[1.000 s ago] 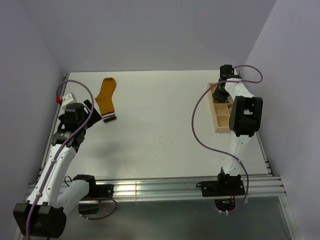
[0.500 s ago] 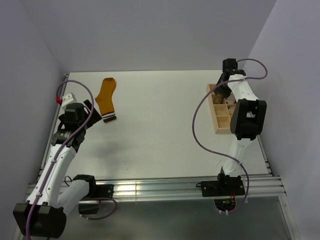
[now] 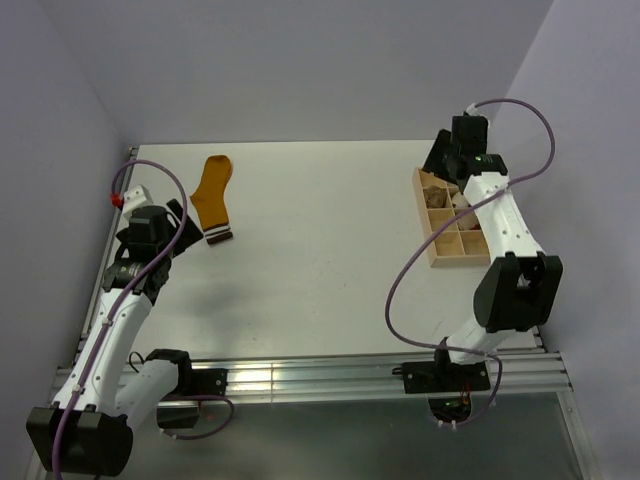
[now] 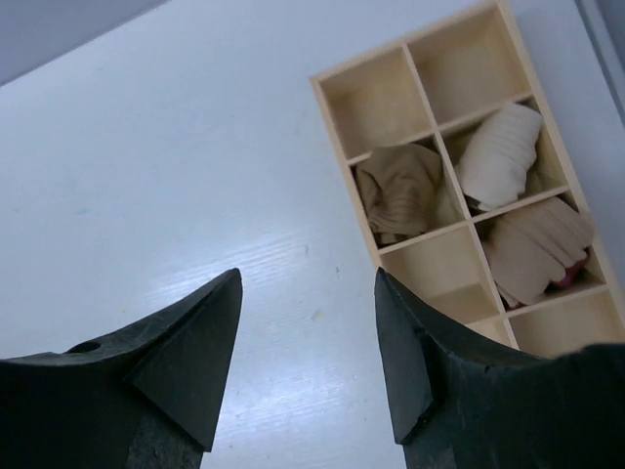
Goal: Roll the socks
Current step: Move the sock to the center of the board.
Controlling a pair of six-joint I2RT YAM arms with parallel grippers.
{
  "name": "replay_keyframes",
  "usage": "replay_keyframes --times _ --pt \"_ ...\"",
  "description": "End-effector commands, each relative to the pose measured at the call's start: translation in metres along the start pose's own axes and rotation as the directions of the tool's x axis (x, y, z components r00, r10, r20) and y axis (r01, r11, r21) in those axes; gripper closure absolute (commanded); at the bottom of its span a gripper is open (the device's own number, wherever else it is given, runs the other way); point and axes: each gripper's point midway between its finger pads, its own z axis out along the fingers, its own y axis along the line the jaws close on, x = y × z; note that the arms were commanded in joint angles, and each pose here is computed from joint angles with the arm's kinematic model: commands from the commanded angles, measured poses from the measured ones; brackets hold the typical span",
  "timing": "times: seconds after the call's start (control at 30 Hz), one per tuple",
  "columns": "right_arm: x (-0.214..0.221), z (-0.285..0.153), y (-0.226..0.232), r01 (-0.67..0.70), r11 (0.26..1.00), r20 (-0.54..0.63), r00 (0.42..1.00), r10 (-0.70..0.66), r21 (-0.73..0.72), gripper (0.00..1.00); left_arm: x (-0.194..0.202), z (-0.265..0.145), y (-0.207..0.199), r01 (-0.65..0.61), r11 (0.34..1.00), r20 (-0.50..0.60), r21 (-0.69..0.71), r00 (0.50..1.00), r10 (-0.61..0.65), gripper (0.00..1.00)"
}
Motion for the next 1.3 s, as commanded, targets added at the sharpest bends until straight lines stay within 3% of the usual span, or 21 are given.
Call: replay_keyframes --times 0.0,0.13,0.17,0.23,0.3,0.33,0.47,0.63,0.73,0.9,1.1,1.27 --pt "-0.036 -0.048 0.03 0.095 0.992 0.236 0.969 -0.074 -0.081 0.36 -0.008 -0.002 -0.004 0.017 0.999 0.033 0.028 0.999 -0.018 0.0" --pt "-0.026 -0.092 0.036 0.128 0.981 0.363 0.929 -0.068 -0.145 0.25 -0.008 -0.001 -0.002 0.022 0.999 0.036 0.023 0.999 -0.023 0.0" --pt "-0.037 -0.121 0.037 0.125 0.975 0.445 0.895 -0.031 -0.182 0.23 -0.008 -0.001 -0.003 0.023 0.999 0.033 0.027 0.999 -0.024 0.0" --pt "-0.021 -0.135 0.037 0.146 0.963 0.474 0.88 -0.021 -0.228 0.19 -0.007 0.0 -0.004 0.025 0.999 0.027 0.029 0.999 -0.025 0.0" --pt "-0.026 -0.178 0.04 0.174 0.934 0.573 0.819 0.039 -0.312 0.18 -0.004 0.003 -0.005 0.024 0.999 0.014 0.034 1.0 -0.024 0.01" --pt "-0.012 -0.177 0.036 0.18 0.928 0.571 0.82 0.042 -0.327 0.17 -0.004 0.003 -0.007 0.027 0.999 0.011 0.042 1.0 -0.028 0.01" --pt "0.003 -0.231 0.031 0.221 0.865 0.669 0.725 0.164 -0.451 0.15 0.001 0.006 -0.01 0.025 0.998 -0.005 0.059 1.0 -0.025 0.01" --pt "0.035 -0.267 0.013 0.209 0.809 0.69 0.661 0.297 -0.549 0.06 0.012 0.014 -0.019 0.024 0.996 -0.06 0.089 0.998 -0.018 0.0" --pt "0.047 -0.269 0.001 0.182 0.82 0.691 0.65 0.314 -0.544 0.04 0.021 0.021 -0.027 0.033 0.995 -0.13 0.098 0.991 -0.02 0.0" --pt "0.069 -0.253 0.006 0.181 0.813 0.631 0.727 0.269 -0.554 0.04 0.041 0.045 -0.042 0.047 0.996 -0.244 0.081 0.97 -0.026 0.02" --pt "0.087 -0.234 0.022 0.206 0.79 0.557 0.807 0.197 -0.578 0.05 0.044 0.092 -0.063 0.027 1.0 -0.251 -0.009 0.967 -0.028 0.04" --pt "0.094 -0.228 0.034 0.236 0.768 0.534 0.83 0.158 -0.595 0.05 0.031 0.137 -0.09 0.046 0.999 -0.222 -0.021 0.974 -0.05 0.05"
